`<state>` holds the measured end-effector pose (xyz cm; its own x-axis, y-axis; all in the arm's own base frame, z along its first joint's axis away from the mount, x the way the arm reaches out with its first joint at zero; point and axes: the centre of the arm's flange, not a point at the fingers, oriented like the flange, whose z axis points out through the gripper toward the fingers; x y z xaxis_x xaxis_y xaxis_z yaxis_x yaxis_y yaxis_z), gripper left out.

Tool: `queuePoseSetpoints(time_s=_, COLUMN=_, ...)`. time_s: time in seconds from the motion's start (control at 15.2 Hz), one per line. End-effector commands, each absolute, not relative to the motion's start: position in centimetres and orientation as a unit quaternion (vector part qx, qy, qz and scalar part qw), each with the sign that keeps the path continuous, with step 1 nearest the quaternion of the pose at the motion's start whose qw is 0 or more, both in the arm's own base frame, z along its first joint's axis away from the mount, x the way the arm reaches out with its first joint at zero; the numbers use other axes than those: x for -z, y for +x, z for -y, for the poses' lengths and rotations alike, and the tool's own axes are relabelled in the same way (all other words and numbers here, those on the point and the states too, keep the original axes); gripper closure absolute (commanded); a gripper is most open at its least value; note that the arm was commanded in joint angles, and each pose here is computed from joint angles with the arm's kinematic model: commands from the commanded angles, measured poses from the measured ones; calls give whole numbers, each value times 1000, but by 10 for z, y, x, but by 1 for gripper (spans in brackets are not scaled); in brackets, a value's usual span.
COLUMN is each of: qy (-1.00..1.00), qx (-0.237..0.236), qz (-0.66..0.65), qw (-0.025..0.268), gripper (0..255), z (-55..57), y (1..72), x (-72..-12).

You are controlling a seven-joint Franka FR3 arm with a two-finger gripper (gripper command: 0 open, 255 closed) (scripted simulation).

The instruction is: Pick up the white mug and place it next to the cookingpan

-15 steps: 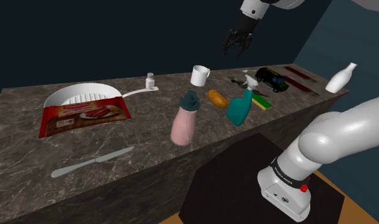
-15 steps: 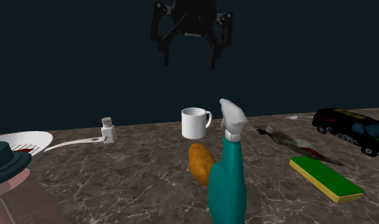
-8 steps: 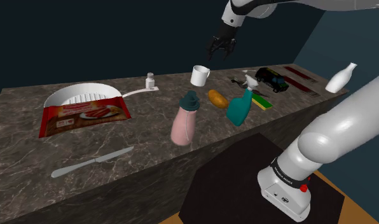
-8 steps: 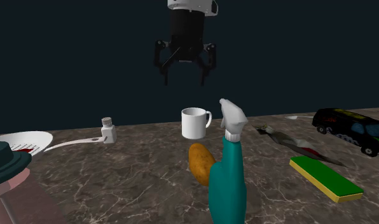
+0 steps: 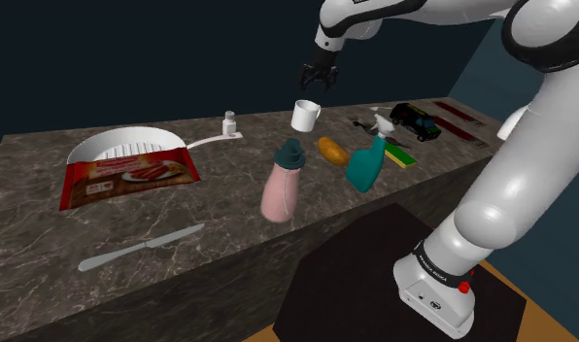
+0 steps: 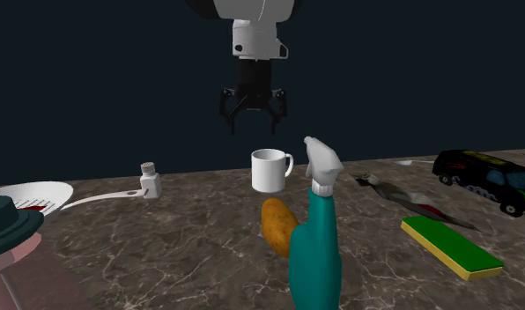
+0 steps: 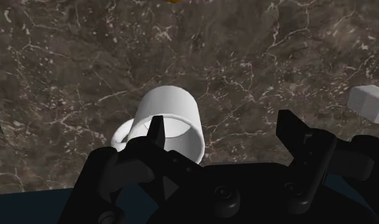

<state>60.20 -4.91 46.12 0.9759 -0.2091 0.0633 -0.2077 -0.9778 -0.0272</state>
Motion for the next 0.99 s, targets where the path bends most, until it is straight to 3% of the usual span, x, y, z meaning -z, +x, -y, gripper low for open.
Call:
queuePoseSetpoints(time_s=0.0, qy=-994, qx=30, qz=-109, qw=7, gripper=0, z=53, y=624, x=-444)
queuePoseSetpoints(time_s=0.4, qy=-993, qx=20, qz=-120, qw=-1, gripper=0, z=70, y=686, x=-402)
queuePoseSetpoints(time_s=0.92, qy=-993, qx=20, qz=-120, qw=-1, gripper=0, z=71, y=687, x=-362)
